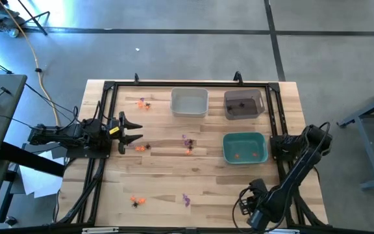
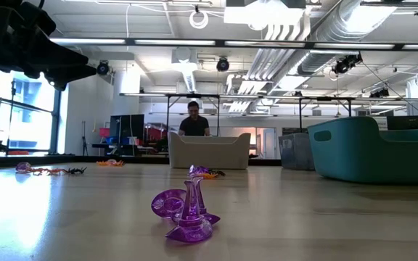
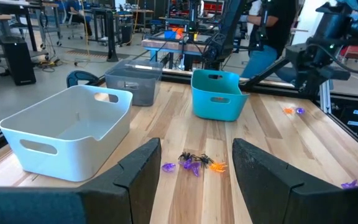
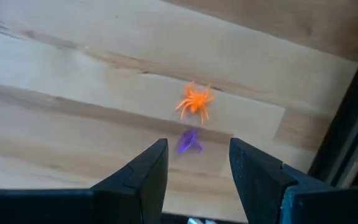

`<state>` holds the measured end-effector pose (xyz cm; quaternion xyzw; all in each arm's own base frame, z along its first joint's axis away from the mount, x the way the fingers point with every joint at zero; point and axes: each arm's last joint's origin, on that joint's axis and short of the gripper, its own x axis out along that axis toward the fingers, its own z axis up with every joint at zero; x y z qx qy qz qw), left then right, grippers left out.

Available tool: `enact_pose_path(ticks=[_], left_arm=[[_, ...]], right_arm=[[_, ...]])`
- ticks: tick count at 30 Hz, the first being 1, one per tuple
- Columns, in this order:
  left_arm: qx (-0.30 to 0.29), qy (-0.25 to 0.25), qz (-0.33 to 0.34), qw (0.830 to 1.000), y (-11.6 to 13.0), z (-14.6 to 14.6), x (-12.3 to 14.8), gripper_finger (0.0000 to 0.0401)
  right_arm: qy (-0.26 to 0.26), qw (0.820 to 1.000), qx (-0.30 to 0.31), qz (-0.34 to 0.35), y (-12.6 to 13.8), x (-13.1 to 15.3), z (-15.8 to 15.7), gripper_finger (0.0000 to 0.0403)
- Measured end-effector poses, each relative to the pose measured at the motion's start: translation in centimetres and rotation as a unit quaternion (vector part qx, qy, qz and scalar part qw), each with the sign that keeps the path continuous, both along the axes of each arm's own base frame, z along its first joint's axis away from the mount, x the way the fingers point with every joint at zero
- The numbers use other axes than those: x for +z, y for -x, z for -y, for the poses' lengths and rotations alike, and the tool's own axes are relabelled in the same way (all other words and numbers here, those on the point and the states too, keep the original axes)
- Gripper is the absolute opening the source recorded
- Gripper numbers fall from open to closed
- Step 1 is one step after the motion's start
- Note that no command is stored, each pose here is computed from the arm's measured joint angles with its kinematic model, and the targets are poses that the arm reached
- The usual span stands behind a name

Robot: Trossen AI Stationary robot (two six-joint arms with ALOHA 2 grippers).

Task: Sort Halloween decoration
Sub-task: Put the orange spider toy into the green bin

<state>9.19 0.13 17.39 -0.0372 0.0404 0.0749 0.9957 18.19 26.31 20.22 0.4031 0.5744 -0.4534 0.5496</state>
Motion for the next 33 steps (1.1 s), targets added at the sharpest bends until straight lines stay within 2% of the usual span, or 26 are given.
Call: enact_pose_path(ticks=[8, 21, 29, 33], left_arm=[[0.0, 0.0, 0.0, 1.0, 0.0, 0.0, 0.0, 0.0186], [0.0, 0.0, 0.0, 1.0, 0.0, 0.0, 0.0, 0.0186], [0.0, 0.0, 0.0, 1.0, 0.0, 0.0, 0.0, 0.0186], [0.0, 0.0, 0.0, 1.0, 0.0, 0.0, 0.0, 0.0186]], right_arm=[[-0.006, 1.0, 0.01, 0.004, 0.0, -3.2, 1.1, 0.0165], [-0.046, 0.998, 0.009, 0.032, 0.8, -7.2, 2.2, 0.0165], [-0.046, 0.998, 0.01, 0.033, 0.9, -7.7, 2.5, 0.0164], [-0.044, 0.998, 0.01, 0.036, 0.9, -7.7, 2.4, 0.0141]])
